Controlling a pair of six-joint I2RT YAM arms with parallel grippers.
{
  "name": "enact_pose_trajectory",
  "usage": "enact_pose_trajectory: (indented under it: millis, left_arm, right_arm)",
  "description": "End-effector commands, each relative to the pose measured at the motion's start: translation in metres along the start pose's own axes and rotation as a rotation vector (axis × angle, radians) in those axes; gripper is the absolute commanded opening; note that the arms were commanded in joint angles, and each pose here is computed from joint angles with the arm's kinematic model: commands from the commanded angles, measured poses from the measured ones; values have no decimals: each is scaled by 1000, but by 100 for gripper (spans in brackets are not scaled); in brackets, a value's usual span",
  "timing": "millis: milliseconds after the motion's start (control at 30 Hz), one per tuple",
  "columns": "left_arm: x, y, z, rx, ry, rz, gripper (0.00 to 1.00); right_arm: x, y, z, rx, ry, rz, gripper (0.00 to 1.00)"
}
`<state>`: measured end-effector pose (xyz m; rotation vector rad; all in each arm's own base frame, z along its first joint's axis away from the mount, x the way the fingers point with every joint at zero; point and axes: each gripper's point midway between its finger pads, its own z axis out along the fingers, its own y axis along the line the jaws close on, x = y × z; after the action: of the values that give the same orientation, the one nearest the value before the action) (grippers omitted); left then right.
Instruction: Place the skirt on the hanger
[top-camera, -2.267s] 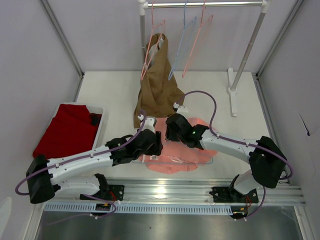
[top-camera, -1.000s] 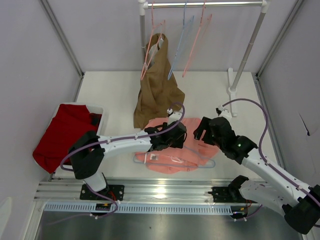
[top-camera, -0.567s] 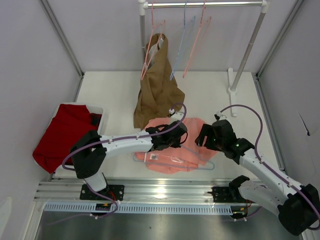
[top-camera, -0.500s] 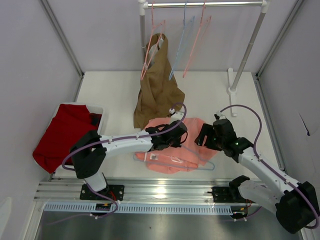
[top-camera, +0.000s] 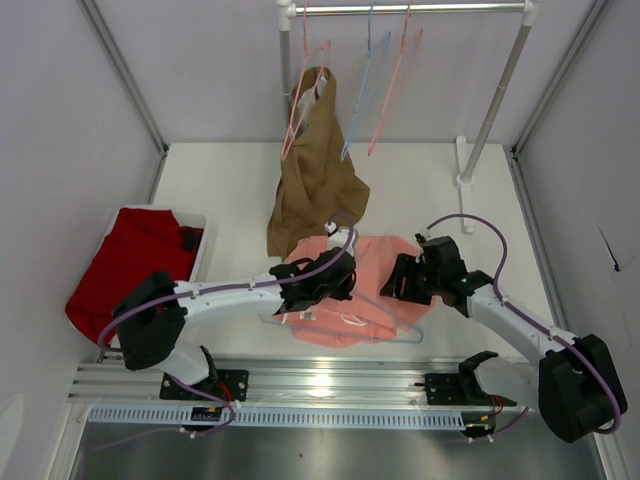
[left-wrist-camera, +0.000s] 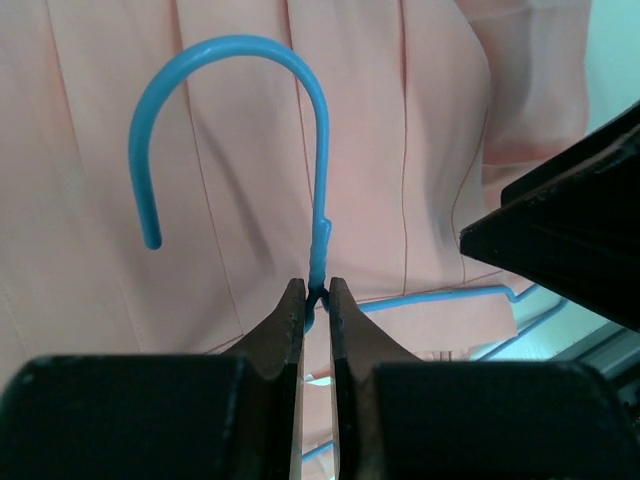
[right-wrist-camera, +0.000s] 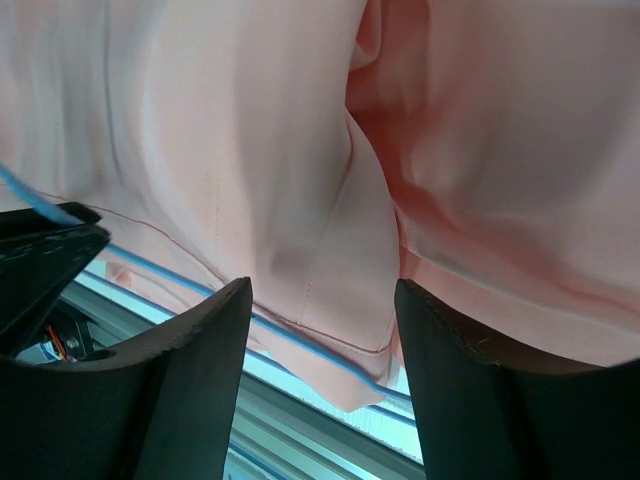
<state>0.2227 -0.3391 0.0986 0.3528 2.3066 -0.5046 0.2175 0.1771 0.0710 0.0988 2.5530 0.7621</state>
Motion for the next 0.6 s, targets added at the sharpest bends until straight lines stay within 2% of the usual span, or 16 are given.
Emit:
enact_pose_trajectory:
  millis: [0,133,233,367,467,567]
  left_arm:
    - [-25,-7,-13,62,-101,-7,0]
    - [-27,-8,-19,84,-128,-19,0]
    - [-30,-6,-23,93,-151,-30,0]
    - [-31,0,-28,83,-173,-37,0]
    - [-32,6,-30,74,-189,-49,0]
    - [-30,15,-30,53,-193,-68,0]
  right_arm:
    - [6,-1,3,-15,24,-14,63]
    - [13,-7,7,-6,40,-7,60]
    - [11,-6,13,-19,33,5,52]
    - [9,-12,19,6,37,27,20]
    - [-1,-19,16,44,1,47,7]
    - [-16,-24,8,87,-39,55,0]
